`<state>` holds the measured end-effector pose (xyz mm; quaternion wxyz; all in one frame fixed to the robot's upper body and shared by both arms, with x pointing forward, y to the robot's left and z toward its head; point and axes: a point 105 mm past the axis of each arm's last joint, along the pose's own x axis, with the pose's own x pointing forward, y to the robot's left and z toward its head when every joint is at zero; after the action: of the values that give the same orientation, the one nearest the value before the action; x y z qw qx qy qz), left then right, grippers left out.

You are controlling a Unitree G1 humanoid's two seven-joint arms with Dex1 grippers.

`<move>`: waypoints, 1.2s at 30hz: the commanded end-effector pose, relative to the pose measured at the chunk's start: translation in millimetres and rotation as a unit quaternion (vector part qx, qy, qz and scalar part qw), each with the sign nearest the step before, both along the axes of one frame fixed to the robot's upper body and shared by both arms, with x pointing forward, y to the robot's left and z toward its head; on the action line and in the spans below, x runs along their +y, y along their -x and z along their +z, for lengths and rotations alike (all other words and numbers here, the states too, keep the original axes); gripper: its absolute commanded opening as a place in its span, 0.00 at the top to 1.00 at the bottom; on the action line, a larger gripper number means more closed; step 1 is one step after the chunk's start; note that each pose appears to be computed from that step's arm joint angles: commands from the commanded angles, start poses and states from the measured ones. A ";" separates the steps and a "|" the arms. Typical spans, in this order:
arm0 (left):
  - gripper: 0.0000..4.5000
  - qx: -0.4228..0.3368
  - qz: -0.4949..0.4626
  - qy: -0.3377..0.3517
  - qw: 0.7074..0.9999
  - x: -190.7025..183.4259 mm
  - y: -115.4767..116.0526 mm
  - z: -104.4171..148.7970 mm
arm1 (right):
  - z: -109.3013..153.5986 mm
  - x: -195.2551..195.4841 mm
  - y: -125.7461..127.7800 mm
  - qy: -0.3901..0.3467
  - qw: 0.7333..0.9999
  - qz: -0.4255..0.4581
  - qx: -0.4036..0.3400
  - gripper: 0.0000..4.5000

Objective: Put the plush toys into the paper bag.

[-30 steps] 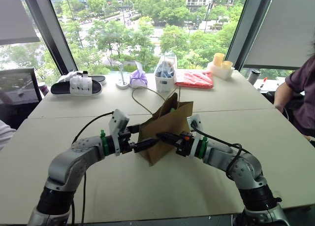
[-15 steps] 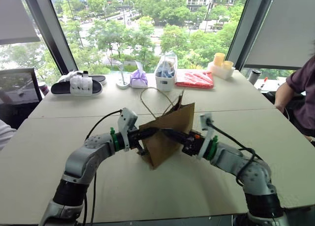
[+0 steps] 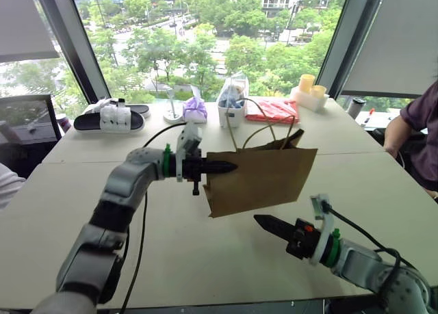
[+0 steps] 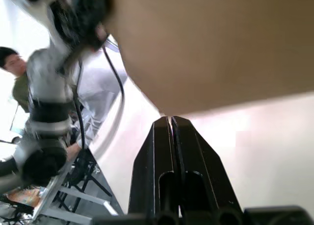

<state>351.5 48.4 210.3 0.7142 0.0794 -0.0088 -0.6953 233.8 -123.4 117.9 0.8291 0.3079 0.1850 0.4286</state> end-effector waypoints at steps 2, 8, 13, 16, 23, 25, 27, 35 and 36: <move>0.99 -0.037 -0.029 -0.056 0.997 -8.1 -18.3 -18.8 | 15.4 9.7 10.9 -0.013 0.999 0.004 -0.035 1.00; 0.87 -0.023 -0.036 -0.079 0.996 -15.6 -28.5 -23.9 | 15.4 6.7 12.8 -0.026 0.998 -0.053 -0.036 1.00; 0.38 -0.034 -0.008 -0.065 0.997 -15.9 -37.0 -13.8 | 16.4 2.7 9.4 -0.019 0.997 -0.065 -0.042 1.00; 0.05 -0.056 0.016 -0.072 0.996 -12.7 -42.3 -14.0 | 18.2 2.2 4.1 -0.019 0.997 -0.065 -0.048 1.00; 0.01 -0.052 0.130 0.009 0.990 24.4 -63.5 8.3 | 22.5 2.5 -7.5 -0.011 0.997 -0.045 -0.057 1.00; 0.01 0.008 0.168 0.082 0.982 53.7 -66.2 12.3 | 24.2 2.4 -12.1 -0.007 0.997 -0.035 -0.062 1.00; 0.01 0.039 0.191 0.105 0.975 77.7 -61.2 4.7 | 26.2 -4.4 -24.4 -0.017 0.996 -0.057 -0.063 1.00; 0.01 0.090 0.271 0.109 0.952 115.5 23.0 -18.6 | 20.3 -7.6 -26.3 -0.008 0.998 -0.034 -0.049 1.00; 0.01 0.098 0.282 0.109 0.948 114.6 35.9 -21.0 | 19.8 -8.0 -25.9 -0.005 0.998 -0.029 -0.048 1.00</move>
<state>333.8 169.2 159.9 0.8809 -0.0809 0.0465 -0.4639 261.2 -130.4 131.6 0.8487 0.3085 0.1401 0.4061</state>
